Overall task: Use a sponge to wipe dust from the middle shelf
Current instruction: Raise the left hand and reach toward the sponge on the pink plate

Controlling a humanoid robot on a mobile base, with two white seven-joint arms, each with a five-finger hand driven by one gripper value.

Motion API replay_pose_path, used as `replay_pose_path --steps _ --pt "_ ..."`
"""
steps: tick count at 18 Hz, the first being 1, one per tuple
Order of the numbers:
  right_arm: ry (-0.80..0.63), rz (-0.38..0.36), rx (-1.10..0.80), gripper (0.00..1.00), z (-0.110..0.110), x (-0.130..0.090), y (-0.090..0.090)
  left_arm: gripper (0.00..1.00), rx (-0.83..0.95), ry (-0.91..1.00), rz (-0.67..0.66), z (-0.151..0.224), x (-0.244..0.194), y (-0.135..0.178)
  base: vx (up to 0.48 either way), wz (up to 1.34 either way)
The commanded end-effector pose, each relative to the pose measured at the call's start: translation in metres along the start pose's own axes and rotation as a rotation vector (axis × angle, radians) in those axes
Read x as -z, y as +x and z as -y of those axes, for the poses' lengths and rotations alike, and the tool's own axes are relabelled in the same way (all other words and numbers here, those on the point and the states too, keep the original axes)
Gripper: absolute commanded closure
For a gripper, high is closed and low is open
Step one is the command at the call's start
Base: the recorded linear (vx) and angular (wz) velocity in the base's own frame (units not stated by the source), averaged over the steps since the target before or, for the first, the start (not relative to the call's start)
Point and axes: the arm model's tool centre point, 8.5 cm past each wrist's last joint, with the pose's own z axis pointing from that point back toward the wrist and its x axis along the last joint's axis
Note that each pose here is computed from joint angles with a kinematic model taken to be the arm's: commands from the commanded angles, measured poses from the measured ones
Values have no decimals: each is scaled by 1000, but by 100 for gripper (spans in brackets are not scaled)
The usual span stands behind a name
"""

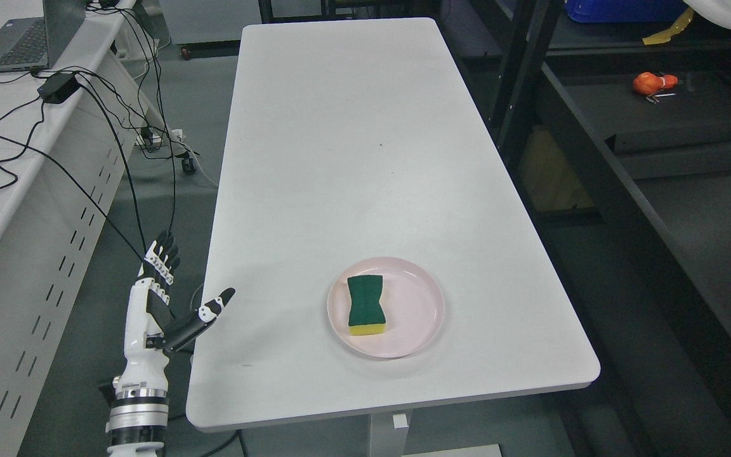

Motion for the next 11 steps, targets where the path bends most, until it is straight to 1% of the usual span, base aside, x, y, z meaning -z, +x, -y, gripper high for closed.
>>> replay_pose_path --steps 1,4,7,9,11 --pt "-14 22 3 0 10 0 10 1 17 1 4 -7 1 1 -33 -46" --pt "-14 22 3 0 10 0 10 1 17 -6 8 -6 8 1 -14 -27" --pt "-14 22 3 0 10 0 10 1 72 -86 89 -15 31 15 0 0" --pt "-15 21 3 0 10 0 9 2 172 -203 159 -24 50 30 0 0" --pt "-14 22 3 0 10 0 10 3 403 -355 199 -36 78 42 0 0"
